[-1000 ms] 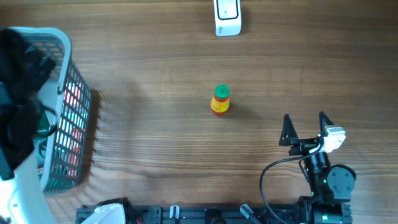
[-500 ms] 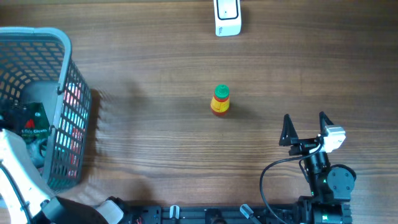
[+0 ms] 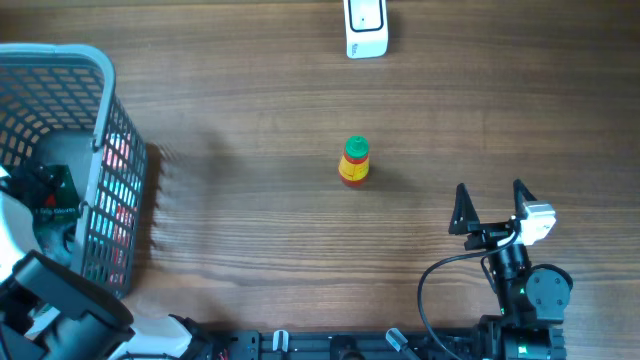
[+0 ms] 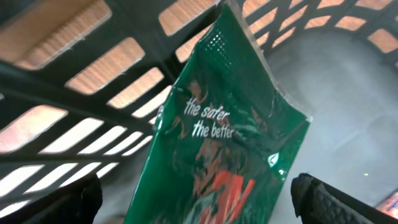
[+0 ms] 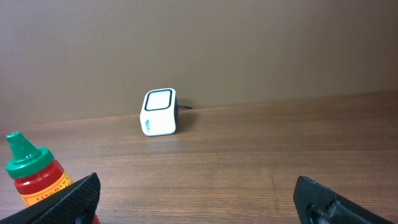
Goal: Scan the item barcode
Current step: 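Return the left gripper to the basket and grasp the green 3M glove pack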
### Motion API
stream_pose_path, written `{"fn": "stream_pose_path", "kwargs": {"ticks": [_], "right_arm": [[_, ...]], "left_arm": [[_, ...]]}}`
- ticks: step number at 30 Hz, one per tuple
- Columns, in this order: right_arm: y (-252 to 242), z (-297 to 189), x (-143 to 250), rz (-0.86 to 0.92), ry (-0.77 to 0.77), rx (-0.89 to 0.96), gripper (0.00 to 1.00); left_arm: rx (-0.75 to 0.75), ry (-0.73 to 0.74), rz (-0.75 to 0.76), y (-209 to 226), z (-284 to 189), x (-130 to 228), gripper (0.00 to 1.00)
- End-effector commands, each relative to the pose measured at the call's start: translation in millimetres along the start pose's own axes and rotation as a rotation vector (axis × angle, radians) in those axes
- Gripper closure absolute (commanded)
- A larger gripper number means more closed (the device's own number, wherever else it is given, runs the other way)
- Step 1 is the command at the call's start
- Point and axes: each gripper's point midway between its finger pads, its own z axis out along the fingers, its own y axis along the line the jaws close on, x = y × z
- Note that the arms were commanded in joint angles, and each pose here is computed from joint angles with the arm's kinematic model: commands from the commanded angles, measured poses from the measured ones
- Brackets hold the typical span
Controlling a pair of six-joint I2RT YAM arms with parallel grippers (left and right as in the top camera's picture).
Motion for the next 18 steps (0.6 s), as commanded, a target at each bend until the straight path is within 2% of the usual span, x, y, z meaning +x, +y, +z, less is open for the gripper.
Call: {"fn": "stream_pose_path", "kwargs": {"ticks": [1, 3, 5, 6, 7, 9, 10, 12, 13, 16, 18], "right_arm": [[-0.2, -0.5, -3.0, -0.013, -0.013, 0.002, 0.00], [-0.2, -0.5, -3.0, -0.013, -0.013, 0.002, 0.00], [-0.2, -0.5, -3.0, -0.013, -0.013, 0.002, 0.00], [-0.2, -0.5, -3.0, -0.013, -0.013, 0.002, 0.00], [-0.2, -0.5, -3.0, -0.013, -0.013, 0.002, 0.00], [-0.2, -0.5, -3.0, -0.013, -0.013, 0.002, 0.00], [-0.2, -0.5, -3.0, -0.013, -0.013, 0.002, 0.00], [-0.2, -0.5, -3.0, -0.013, -0.013, 0.002, 0.00], [-0.2, -0.5, -2.9, -0.013, -0.013, 0.002, 0.00], [-0.2, -0.5, -3.0, -0.013, -0.013, 0.002, 0.00], [-0.2, -0.5, -2.9, -0.013, -0.013, 0.002, 0.00]], "left_arm": [[0.159, 0.029, -0.018, -16.7, 16.7, 7.9, 0.00], [0.230, 0.040, -0.021, -29.0, 24.6, 10.7, 0.02], [0.338, 0.053, -0.021, -47.1, 24.5, 14.2, 0.18], [0.364, 0.049, 0.000, -51.3, 22.7, 14.1, 0.23], [0.396, 0.050, 0.026, -56.2, 20.2, 15.6, 0.40], [0.407, 0.054, 0.045, -57.7, 16.0, 16.5, 0.80], [0.425, 0.040, 0.048, -60.7, 9.2, 11.8, 0.86], [0.474, -0.057, 0.061, -66.4, -23.3, -19.2, 0.96], [0.478, -0.183, 0.059, -63.8, -63.8, -56.2, 0.96], [0.465, -0.410, 0.087, -56.3, -143.1, -107.3, 0.96], [0.465, -0.613, 0.071, -49.2, -221.1, -141.7, 0.96]]}}
